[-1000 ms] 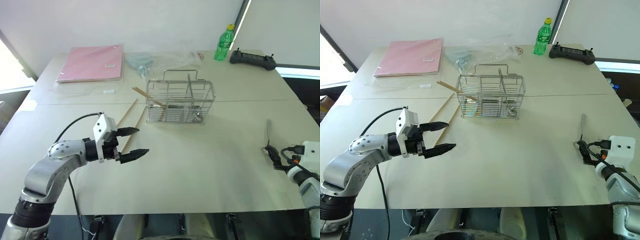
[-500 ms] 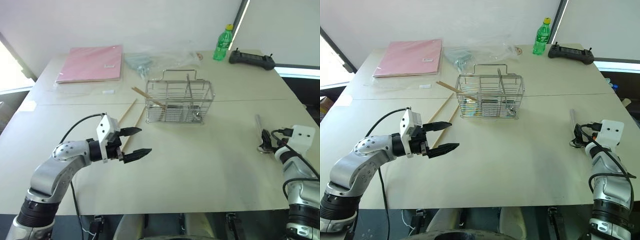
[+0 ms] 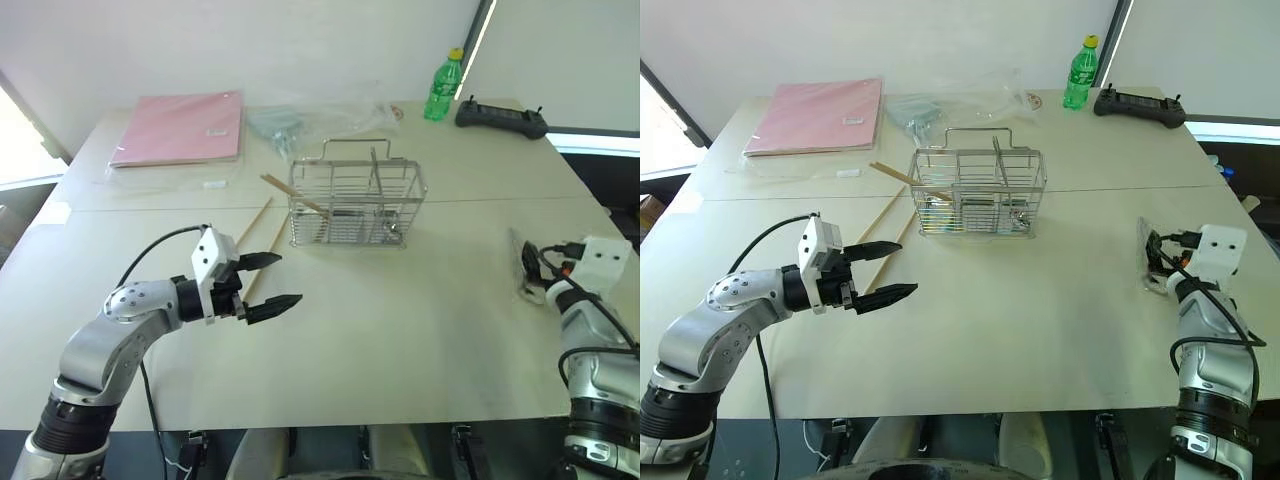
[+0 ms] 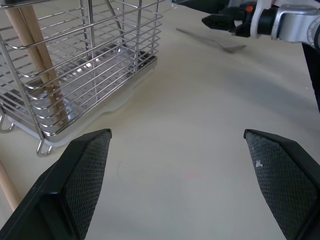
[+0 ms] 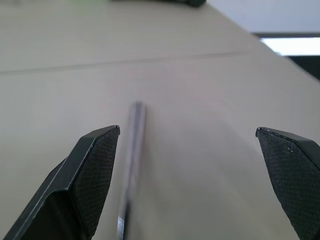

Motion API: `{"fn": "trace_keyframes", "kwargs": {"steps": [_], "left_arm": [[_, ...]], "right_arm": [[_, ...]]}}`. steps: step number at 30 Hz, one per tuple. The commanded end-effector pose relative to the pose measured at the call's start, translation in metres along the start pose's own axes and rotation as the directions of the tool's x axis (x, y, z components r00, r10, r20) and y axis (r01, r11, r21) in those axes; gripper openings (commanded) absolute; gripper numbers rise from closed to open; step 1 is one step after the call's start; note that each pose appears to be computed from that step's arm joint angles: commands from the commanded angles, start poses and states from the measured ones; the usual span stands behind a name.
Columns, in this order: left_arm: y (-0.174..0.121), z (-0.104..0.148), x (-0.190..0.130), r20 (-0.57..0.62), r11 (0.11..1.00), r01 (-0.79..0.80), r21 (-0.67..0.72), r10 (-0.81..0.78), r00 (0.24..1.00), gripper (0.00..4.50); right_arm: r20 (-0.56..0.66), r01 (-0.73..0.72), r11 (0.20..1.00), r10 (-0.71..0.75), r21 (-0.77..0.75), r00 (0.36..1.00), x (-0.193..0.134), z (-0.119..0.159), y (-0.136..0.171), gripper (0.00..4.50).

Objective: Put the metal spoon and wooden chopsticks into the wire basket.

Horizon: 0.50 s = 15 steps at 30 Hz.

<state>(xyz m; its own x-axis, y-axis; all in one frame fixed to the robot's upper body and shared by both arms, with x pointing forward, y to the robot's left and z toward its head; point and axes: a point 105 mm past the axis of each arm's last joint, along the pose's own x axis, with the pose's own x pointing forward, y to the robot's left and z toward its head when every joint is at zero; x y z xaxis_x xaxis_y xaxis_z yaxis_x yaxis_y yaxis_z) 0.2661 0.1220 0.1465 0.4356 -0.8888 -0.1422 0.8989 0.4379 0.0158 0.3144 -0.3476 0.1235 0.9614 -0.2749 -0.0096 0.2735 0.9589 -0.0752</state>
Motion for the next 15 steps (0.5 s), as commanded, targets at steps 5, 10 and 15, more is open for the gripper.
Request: {"fn": "trace_keyframes", "kwargs": {"steps": [5,10,15], "left_arm": [[0.004,0.013,-0.002,0.041,0.999,-0.018,0.041,0.016,0.999,4.5],[0.006,0.015,-0.002,0.043,0.999,-0.021,0.043,0.019,0.999,4.5],[0.007,0.017,-0.002,0.049,0.999,-0.028,0.044,0.026,0.998,4.5]], "right_arm": [[-0.035,-0.058,0.998,0.059,0.025,0.998,-0.004,0.003,0.024,4.47],[-0.095,-0.047,0.997,0.052,0.059,0.994,-0.005,-0.006,0.024,4.47],[-0.179,0.021,0.997,-0.007,0.075,0.984,-0.008,-0.015,0.015,4.47]]}}
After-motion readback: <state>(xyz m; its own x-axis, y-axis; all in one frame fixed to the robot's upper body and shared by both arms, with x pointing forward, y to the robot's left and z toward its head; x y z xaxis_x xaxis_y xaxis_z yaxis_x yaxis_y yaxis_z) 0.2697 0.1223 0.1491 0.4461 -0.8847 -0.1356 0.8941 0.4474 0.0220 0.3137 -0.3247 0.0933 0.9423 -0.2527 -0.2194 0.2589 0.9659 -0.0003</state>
